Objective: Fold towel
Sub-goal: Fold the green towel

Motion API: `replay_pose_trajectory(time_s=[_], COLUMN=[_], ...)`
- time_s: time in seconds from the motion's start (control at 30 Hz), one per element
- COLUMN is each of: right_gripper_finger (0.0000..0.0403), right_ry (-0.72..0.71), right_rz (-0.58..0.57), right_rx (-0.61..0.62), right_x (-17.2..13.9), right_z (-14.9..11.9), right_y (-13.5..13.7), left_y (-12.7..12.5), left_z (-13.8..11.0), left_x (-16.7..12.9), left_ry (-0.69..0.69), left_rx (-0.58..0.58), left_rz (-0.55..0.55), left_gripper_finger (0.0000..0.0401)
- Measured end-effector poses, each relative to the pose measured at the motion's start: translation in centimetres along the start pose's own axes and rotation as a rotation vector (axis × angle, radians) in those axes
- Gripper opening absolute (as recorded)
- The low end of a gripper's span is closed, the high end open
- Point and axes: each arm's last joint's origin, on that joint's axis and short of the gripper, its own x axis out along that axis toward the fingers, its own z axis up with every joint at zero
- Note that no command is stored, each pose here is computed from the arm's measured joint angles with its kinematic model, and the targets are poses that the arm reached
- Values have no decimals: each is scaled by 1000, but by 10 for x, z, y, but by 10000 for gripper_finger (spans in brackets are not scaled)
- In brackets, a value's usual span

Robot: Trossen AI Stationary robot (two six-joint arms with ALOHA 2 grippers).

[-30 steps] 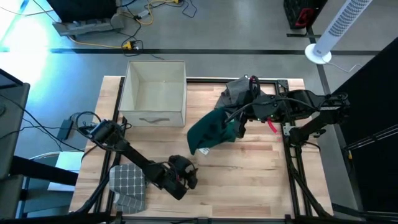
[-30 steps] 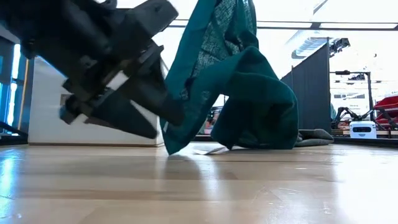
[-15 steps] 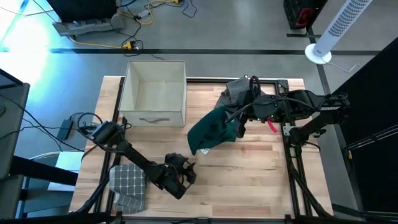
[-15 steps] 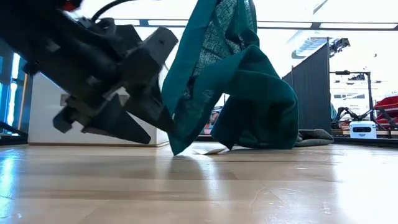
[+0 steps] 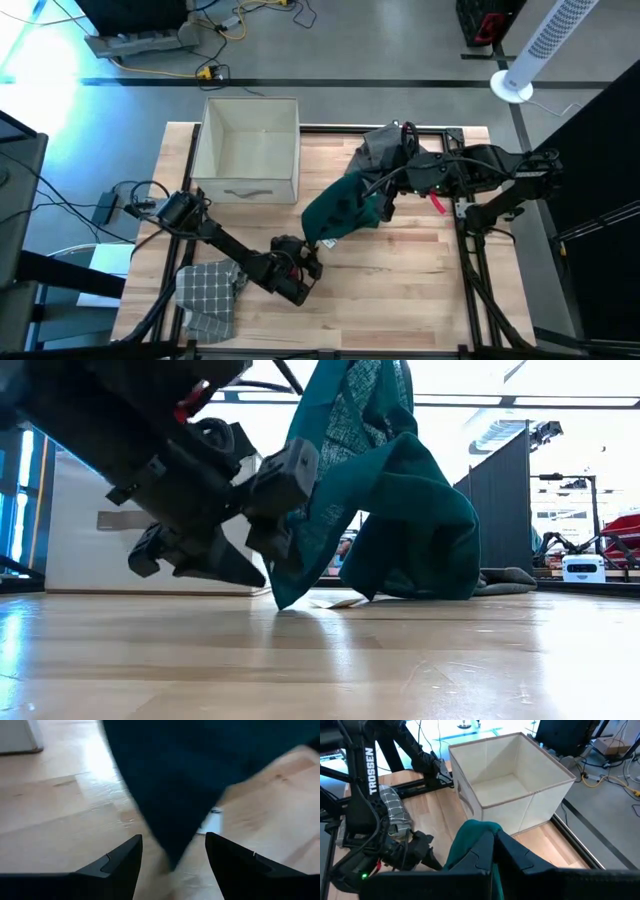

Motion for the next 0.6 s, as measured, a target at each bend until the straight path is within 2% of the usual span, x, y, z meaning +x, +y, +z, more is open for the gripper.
replay_pose_trajectory(time_s=[0.07, 0.13, 0.2, 0.3, 0.33, 0.5, 0.6], right_gripper_finger=[0, 0, 0, 0, 0, 0, 0], right_ry=[0, 1, 3, 3, 2, 14, 13], right_rz=[0, -1, -2, -5, -6, -8, 12], right_rx=[-1, -2, -3, -3, -3, -7, 1], right_x=[0, 0, 0, 0, 0, -1, -7], right_z=[0, 0, 0, 0, 0, -2, -1], right_y=[0, 0, 0, 0, 0, -1, -4], left_y=[6, 11, 13, 14, 12, 5, -2], left_z=[-1, -2, -3, -6, -6, -2, 16], left_x=[5, 10, 12, 12, 12, -2, -25], left_ry=[25, 43, 50, 58, 62, 108, 114], left_rx=[-43, -99, -118, -98, -104, -112, -69], left_rz=[11, 13, -1, -35, -48, -113, -177], left_gripper_finger=[202, 175, 125, 29, 15, 3, 2])
